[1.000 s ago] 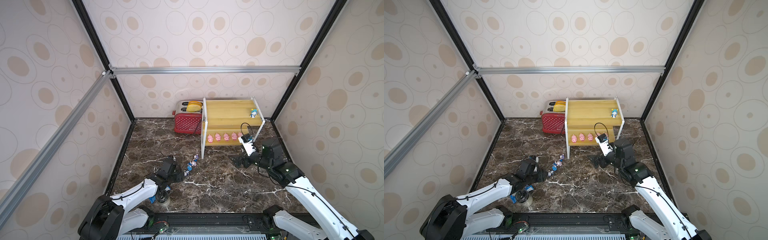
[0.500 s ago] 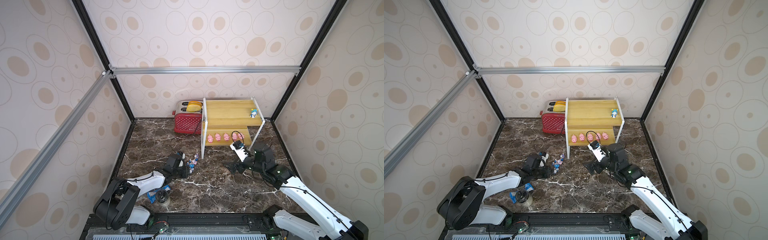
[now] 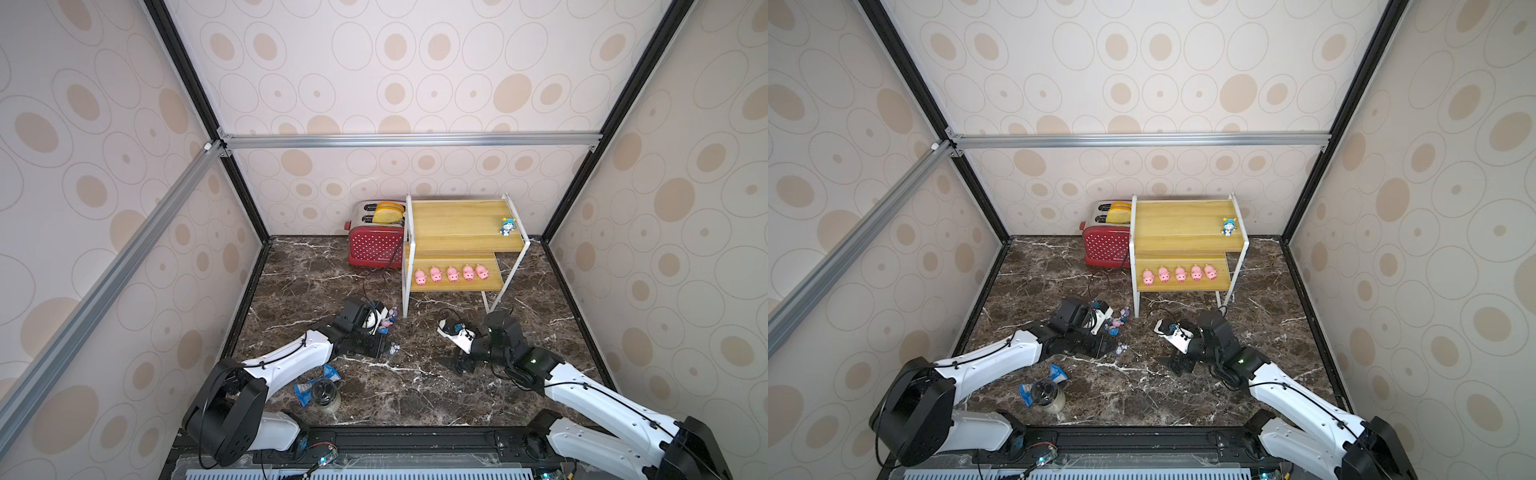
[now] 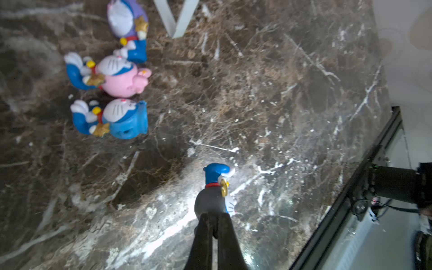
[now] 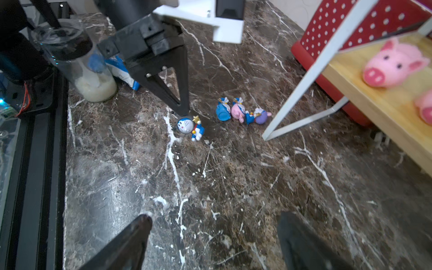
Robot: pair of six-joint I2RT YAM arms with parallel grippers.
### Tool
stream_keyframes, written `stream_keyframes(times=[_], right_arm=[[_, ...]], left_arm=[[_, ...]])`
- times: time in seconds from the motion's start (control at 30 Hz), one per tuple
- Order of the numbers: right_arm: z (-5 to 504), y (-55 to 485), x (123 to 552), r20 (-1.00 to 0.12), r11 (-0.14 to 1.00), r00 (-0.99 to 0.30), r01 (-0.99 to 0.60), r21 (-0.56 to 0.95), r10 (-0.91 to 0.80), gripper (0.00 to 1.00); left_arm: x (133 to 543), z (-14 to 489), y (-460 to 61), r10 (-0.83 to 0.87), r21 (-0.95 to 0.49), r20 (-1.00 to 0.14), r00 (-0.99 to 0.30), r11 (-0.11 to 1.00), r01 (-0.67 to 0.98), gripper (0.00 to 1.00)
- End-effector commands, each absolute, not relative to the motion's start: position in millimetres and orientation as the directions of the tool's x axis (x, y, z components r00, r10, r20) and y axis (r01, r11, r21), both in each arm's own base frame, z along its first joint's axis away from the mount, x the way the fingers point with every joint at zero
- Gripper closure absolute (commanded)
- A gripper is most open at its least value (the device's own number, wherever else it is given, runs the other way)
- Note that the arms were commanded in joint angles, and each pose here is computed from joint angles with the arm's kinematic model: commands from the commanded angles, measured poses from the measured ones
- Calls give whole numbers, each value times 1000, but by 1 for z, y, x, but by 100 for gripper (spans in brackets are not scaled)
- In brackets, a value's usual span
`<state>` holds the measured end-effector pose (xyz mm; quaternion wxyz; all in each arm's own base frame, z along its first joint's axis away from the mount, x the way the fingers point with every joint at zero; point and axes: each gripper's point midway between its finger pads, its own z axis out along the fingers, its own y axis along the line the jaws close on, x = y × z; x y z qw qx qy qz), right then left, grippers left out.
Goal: Organize plastic toys on shelves
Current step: Pick up the plastic toy at the center of the board, then place the plastic toy on the shelf.
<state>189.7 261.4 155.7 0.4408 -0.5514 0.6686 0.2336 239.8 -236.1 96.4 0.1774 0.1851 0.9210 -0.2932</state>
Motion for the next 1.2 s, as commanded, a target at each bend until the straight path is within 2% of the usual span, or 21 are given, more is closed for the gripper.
stream_keyframes(times=[0.0, 0.13, 0.37, 0.53, 0.83, 1.17], right_arm=[[184, 281, 194, -845, 212, 192, -918, -334, -499, 16], [190, 299, 189, -797, 119, 321, -892, -436, -512, 23], [193, 324, 185, -767, 36, 409, -872, -488, -494, 39], [186, 340, 182, -719, -18, 470, -842, -539, -512, 41], [184, 355, 185, -690, -32, 515, -812, -583, -509, 47], [171, 364, 182, -675, -69, 515, -818, -571, -527, 45]], left_arm=[[224, 125, -240, 291, -505, -379, -878, 731, 460, 100], [219, 142, -242, 277, -539, -286, -917, 745, 393, 100], [217, 163, -244, 246, -561, -222, -944, 759, 330, 100], [217, 173, -250, 227, -593, -209, -951, 744, 308, 100], [217, 179, -256, 217, -624, -198, -956, 724, 293, 100], [217, 184, -262, 207, -657, -200, -958, 697, 288, 100]])
